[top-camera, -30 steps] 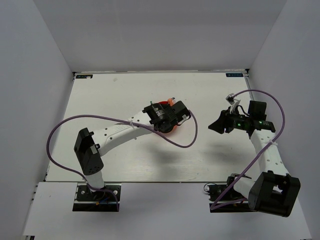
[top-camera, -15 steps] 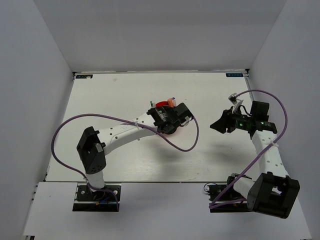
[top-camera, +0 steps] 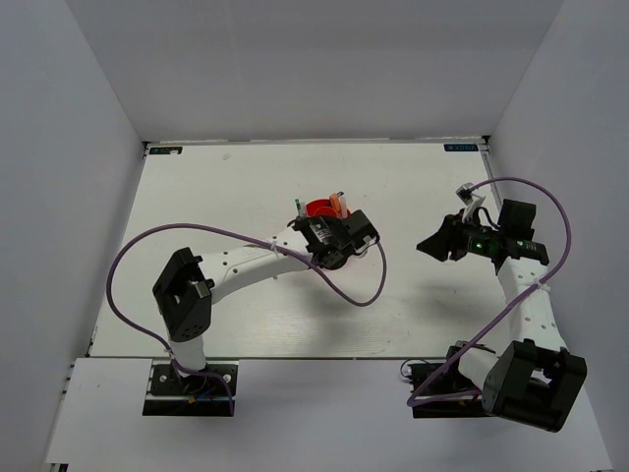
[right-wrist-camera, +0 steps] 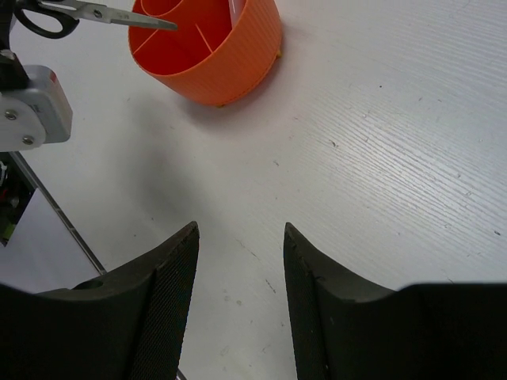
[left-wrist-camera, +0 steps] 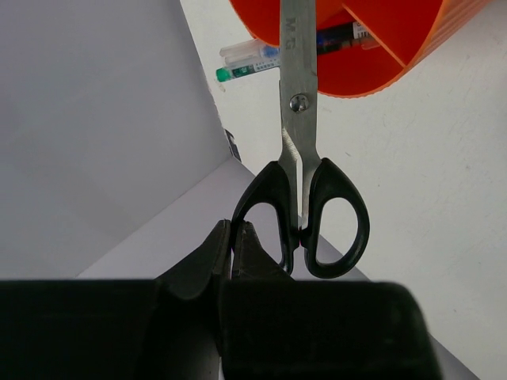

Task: Sort the stationery into containers
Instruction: Place the scissors in the storage box.

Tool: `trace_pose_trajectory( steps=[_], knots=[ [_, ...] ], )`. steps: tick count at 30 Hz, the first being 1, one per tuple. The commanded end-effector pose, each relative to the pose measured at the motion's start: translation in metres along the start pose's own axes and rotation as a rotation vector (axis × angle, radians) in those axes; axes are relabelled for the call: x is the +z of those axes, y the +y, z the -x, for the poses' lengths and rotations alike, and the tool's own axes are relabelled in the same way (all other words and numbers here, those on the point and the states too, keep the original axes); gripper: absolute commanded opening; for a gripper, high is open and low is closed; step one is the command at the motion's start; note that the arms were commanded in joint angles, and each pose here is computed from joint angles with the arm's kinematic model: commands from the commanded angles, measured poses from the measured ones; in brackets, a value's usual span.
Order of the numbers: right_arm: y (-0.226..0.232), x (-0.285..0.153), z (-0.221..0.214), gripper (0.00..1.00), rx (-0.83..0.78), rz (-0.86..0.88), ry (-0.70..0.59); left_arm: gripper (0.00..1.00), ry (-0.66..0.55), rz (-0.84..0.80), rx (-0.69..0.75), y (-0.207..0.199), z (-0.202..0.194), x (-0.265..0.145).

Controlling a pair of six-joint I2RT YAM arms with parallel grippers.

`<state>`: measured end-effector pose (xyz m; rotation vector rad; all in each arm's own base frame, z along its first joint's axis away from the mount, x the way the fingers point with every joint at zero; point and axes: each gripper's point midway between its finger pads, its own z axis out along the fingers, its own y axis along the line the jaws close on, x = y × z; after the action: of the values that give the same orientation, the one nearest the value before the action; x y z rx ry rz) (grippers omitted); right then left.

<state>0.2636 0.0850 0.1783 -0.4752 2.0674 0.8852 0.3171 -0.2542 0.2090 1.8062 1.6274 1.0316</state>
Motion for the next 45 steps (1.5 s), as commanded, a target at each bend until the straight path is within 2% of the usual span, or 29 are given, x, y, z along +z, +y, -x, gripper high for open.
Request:
trace_pose_trajectory(
  steps=[1,27,38,45],
  knots=[
    [0.006,-0.004,0.006,0.50,-0.011,0.024,-0.032,0.00,0.008,0.042,0.028,0.007,-0.001,-0.003],
    [0.006,-0.013,0.013,0.50,0.021,0.044,-0.080,0.00,0.039,0.113,0.237,0.010,0.012,0.014],
    [0.006,-0.018,0.015,0.50,0.029,0.052,-0.102,0.00,0.036,0.144,0.387,0.005,0.030,0.024],
    [0.007,-0.021,0.017,0.52,0.032,0.060,-0.116,0.00,0.030,0.170,0.412,0.004,0.041,0.028]
  ],
)
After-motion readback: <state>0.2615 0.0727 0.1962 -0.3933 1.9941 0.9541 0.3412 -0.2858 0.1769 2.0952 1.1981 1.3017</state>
